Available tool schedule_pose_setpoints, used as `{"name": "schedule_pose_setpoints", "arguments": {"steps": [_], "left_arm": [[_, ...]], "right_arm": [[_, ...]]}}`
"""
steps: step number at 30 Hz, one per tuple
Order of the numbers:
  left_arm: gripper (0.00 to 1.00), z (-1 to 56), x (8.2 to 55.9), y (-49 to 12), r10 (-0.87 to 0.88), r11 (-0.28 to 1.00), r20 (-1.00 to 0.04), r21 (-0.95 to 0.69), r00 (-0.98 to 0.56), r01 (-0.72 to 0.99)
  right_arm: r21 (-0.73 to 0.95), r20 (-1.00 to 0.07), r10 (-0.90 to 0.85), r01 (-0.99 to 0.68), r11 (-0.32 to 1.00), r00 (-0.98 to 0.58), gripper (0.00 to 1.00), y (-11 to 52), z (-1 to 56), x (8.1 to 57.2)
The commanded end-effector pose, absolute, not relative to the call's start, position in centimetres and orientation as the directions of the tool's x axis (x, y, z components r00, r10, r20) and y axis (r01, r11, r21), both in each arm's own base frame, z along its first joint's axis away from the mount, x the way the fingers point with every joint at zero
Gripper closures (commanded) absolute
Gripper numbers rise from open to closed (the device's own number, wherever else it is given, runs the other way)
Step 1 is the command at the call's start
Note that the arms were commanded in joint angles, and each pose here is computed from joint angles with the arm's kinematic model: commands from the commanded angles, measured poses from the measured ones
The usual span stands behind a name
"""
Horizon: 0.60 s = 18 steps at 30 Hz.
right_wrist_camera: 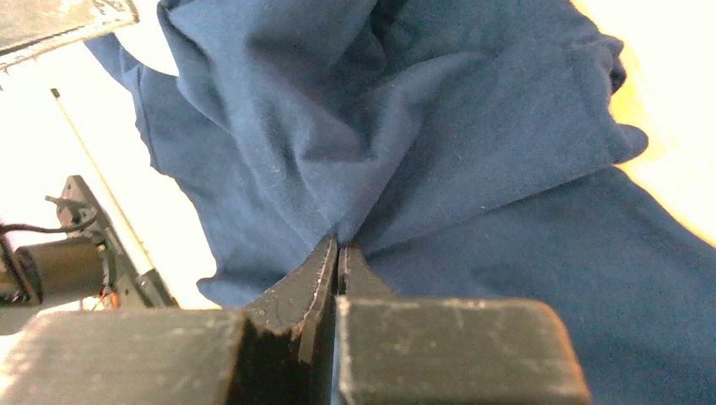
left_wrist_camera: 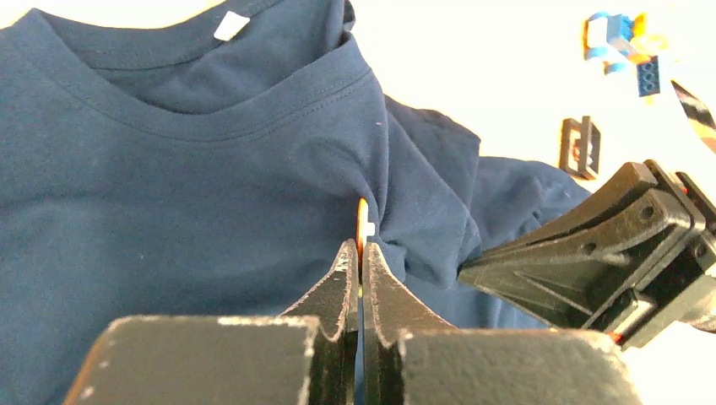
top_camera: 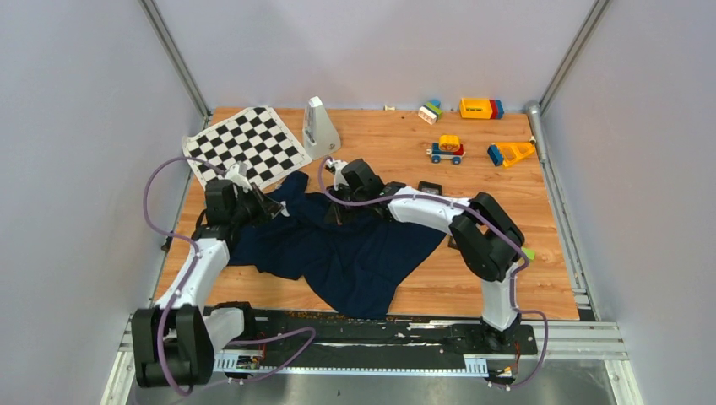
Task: Remove the brooch from the garment
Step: Remove the brooch from the clothes.
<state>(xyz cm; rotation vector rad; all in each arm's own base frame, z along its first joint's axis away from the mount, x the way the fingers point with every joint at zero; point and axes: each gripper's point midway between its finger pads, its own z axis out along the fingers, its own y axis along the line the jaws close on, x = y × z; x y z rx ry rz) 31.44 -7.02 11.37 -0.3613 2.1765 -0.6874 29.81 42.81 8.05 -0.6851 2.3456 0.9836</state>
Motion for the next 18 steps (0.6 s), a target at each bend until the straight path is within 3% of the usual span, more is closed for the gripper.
{"name": "schedule_pose_setpoints", "arguments": {"steps": [1,6,7,12,18], "left_arm": [[1.0,12.2,27.7,-7.8,-0.454,0.796,-0.589,-0.605,-0.668,-0.008],[1.0,14.4,24.8,-10.7,-0.479,0.703,-0.565,-0.705,-0.672,0.092],[1.0,15.4,24.2,-11.6,-0.478,0.668,-0.557,-0.732,-0.679,0.131],[1.0,19.1,22.0,-13.7,-0.441,0.579,-0.577,-0.768,-0.688,0.274],[1.0,21.8,20.1,-15.0,-0.365,0.512,-0.606,-0.765,-0.707,0.391]], "right_arm": [[0.543,-0.644,-0.187,-0.615,0.572,-0.742,1.0,41.7,13.1,28.0],[0.612,-0.604,-0.192,-0.604,0.51,-0.774,0.98,39.8,13.7,24.0],[0.62,-0.594,-0.183,-0.59,0.518,-0.784,0.93,39.2,13.6,23.5],[0.677,-0.617,-0.07,-0.574,0.461,-0.784,0.49,37.2,16.0,21.2],[0.742,-0.649,0.052,-0.616,0.266,-0.759,0.3,37.3,21.8,19.3]]}}
